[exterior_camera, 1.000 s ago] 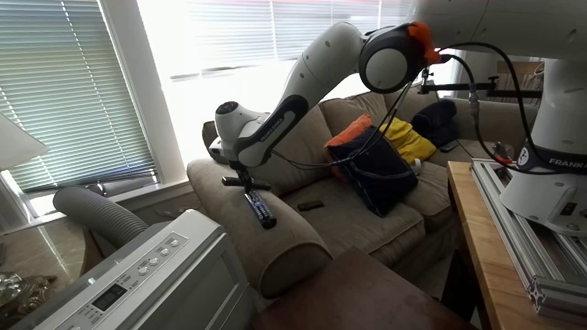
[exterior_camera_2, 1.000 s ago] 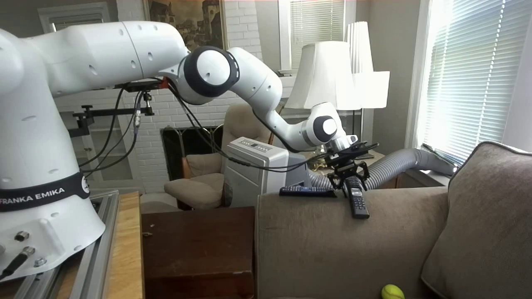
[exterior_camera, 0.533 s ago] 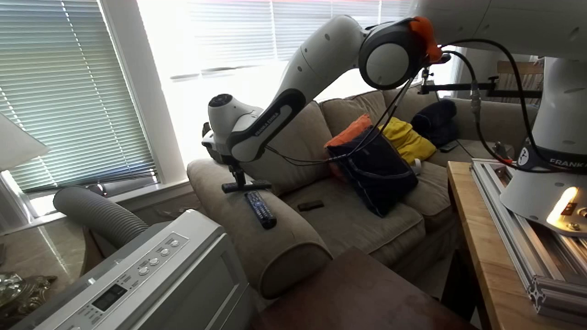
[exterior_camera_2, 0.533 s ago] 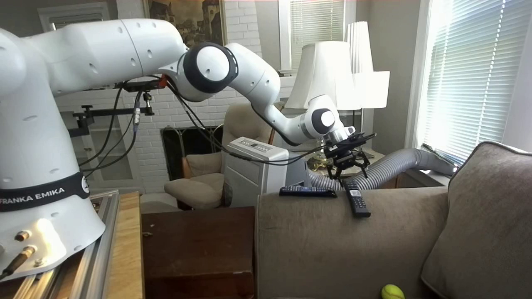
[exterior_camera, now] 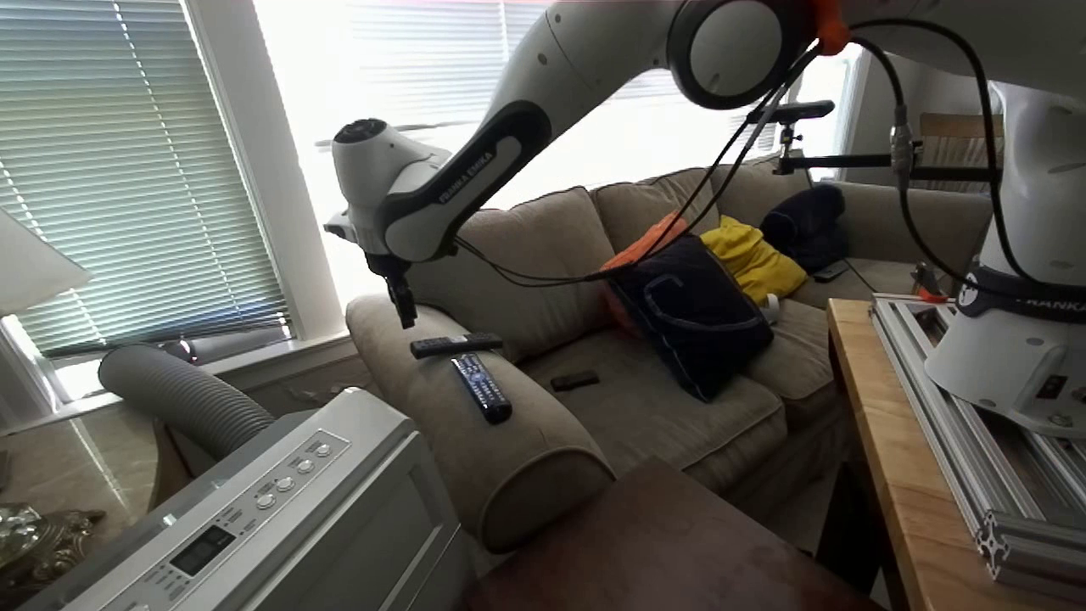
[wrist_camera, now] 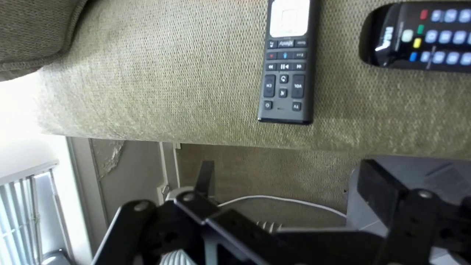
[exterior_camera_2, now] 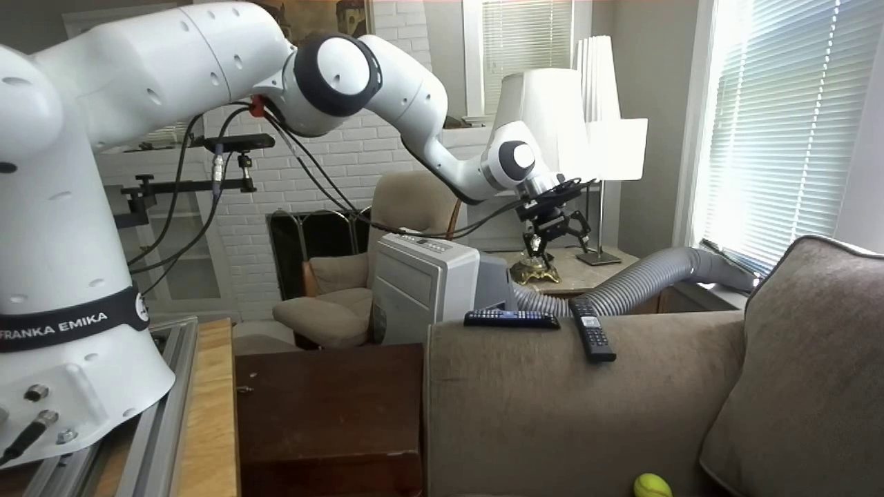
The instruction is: Remove the black remote from the table, put it on the armrest of the sofa, remove the bigger remote from the armrest and put it on the table
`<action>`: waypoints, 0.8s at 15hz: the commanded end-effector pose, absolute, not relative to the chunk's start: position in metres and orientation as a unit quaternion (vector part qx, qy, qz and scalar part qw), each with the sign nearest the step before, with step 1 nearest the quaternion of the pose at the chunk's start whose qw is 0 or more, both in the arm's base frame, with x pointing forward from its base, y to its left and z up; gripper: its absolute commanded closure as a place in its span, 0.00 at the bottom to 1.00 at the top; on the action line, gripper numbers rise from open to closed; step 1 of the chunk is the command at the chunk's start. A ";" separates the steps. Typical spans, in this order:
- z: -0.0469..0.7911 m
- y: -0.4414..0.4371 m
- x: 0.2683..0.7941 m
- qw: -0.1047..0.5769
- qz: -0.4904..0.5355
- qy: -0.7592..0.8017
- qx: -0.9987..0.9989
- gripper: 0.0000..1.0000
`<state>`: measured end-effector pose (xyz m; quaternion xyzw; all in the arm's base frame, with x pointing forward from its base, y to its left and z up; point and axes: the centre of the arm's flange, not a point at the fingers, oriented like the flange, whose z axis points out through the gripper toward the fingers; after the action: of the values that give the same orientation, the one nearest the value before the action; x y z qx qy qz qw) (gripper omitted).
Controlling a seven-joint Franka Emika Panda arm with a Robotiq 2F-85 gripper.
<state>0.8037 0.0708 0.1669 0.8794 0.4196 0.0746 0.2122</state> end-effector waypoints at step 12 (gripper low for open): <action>0.238 0.107 0.746 0.216 0.103 0.207 0.949 0.00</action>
<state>0.7453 0.1065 0.2379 0.9486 0.2071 0.1030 0.2158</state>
